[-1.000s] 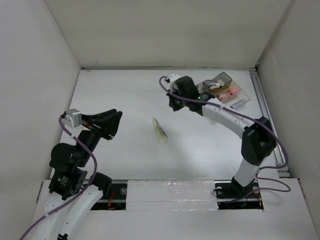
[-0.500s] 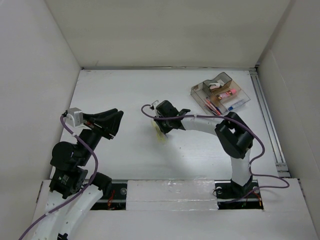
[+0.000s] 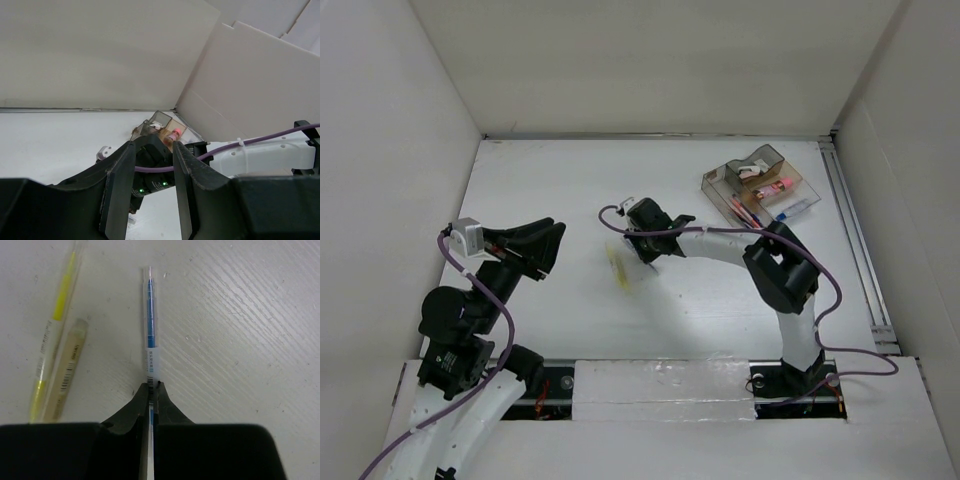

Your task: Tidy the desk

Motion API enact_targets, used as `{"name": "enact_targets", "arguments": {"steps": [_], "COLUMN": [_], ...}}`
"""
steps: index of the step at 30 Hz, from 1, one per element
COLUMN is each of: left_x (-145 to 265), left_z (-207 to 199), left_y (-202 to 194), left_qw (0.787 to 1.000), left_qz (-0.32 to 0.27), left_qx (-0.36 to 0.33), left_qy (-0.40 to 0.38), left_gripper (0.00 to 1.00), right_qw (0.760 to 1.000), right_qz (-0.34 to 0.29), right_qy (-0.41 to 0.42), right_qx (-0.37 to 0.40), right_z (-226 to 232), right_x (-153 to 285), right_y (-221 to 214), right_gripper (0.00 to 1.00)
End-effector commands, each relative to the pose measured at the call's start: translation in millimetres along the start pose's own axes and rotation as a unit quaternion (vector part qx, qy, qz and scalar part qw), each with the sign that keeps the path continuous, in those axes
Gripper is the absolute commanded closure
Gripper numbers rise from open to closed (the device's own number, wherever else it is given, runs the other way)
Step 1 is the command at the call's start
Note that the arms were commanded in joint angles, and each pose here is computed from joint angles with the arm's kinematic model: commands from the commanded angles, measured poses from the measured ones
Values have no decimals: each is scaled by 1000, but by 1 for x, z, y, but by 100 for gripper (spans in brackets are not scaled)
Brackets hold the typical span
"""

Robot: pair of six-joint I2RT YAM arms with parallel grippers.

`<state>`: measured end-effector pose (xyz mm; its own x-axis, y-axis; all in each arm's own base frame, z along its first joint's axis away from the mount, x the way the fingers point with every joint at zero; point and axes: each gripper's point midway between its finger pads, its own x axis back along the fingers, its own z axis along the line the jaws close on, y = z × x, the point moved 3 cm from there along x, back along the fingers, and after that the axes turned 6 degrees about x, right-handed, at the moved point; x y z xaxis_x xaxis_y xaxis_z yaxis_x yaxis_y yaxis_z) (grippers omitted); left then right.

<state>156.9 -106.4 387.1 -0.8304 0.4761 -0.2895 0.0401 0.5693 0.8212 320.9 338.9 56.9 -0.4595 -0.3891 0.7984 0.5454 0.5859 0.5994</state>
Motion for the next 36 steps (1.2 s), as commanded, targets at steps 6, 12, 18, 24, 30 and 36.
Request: {"name": "enact_targets", "arguments": {"steps": [6, 12, 18, 24, 30, 36], "left_x": [1, 0, 1, 2, 3, 2], "left_z": [-6, -7, -8, -8, -7, -6], "left_y": [9, 6, 6, 8, 10, 8], "left_qw": [1000, 1000, 1000, 1000, 1000, 1000], "left_qz": [-21, -14, -14, -16, -23, -19], "left_qx": [-6, -5, -4, -5, -7, -6], "left_qy": [-16, -21, -22, -21, -17, -17], "left_gripper": [68, 68, 68, 67, 67, 67], "right_qw": [996, 979, 947, 929, 937, 942], "right_qz": [-77, -130, -93, -93, -71, -43], "right_qy": [-27, -95, -235, -273, -269, -262], "right_qx": [-35, -123, -199, -231, -211, -207], "right_z": [-28, -126, -234, -287, -300, -297], "right_x": [39, 91, 115, 124, 119, 110], "right_y": [35, 42, 2, -7, -8, -19], "right_gripper": [100, 100, 100, 100, 97, 86]}}
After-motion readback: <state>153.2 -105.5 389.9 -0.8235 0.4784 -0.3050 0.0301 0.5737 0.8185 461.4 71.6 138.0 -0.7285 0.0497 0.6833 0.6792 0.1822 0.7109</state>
